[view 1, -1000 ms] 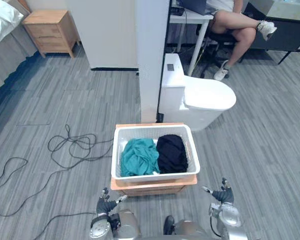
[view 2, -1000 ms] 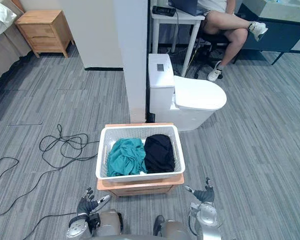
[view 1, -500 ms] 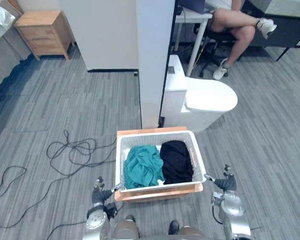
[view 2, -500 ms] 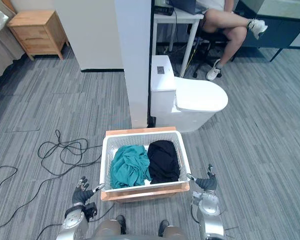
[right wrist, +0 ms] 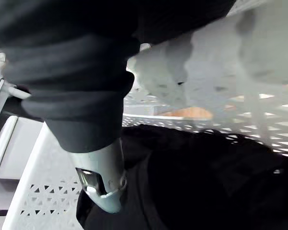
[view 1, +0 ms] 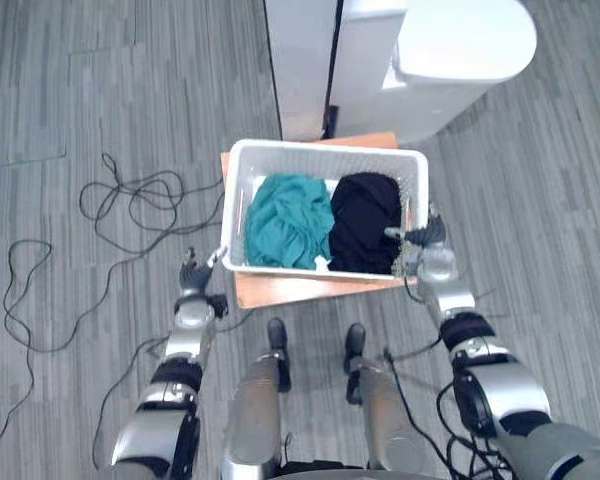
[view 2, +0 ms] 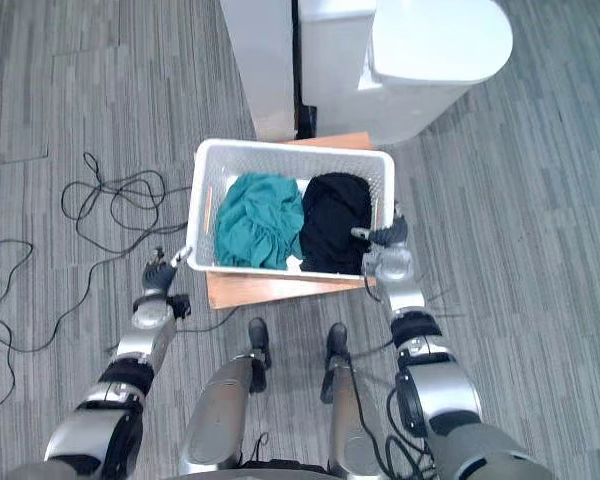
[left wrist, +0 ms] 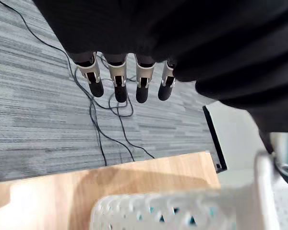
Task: Pick up the laundry basket with both hands and put the clothes into the washing machine.
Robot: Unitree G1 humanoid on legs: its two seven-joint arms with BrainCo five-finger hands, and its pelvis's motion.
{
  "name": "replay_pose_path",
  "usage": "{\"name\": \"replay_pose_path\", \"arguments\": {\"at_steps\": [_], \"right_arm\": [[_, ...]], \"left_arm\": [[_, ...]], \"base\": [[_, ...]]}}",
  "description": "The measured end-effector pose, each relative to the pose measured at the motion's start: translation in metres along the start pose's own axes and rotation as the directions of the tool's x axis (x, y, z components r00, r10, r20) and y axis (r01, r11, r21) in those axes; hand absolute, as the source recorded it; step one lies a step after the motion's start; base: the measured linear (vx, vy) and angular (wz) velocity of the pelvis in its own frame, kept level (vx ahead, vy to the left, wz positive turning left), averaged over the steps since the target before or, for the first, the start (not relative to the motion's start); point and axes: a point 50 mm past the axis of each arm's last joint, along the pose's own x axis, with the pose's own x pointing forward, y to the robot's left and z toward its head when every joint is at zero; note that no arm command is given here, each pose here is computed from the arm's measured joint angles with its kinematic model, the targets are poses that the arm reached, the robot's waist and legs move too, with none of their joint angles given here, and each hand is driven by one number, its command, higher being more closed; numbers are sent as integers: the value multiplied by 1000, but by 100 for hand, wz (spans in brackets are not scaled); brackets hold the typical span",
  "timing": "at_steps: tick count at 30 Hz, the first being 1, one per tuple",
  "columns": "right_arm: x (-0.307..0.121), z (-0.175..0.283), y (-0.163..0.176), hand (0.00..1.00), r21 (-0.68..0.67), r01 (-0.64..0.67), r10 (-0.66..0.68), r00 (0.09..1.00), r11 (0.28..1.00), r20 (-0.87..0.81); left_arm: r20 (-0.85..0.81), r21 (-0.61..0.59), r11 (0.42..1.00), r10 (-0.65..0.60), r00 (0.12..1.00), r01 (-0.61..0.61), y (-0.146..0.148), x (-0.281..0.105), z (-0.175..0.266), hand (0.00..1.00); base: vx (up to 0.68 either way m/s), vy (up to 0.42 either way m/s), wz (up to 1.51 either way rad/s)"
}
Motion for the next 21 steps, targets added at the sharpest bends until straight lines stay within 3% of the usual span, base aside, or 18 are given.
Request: {"name": "replay_pose_path", "arguments": {"at_steps": [10, 17, 21], "right_arm": [[-2, -9, -4, 100, -8, -5, 5, 1000, 1000, -29], [-13, -36, -3, 100, -32, -37, 34, 996, 999, -84], [-31, -55, -4, 100, -9, -64, 63, 994, 998, -94]], "left_arm": [[59, 116, 993, 2, 998, -9, 12, 5, 11, 100], [85, 298, 953, -81, 993, 53, 12, 5, 12, 100], [106, 307, 949, -109, 988, 71, 19, -7, 3, 100]], "base": [[13, -4, -1], [11, 1, 2], [21, -6, -1]]}}
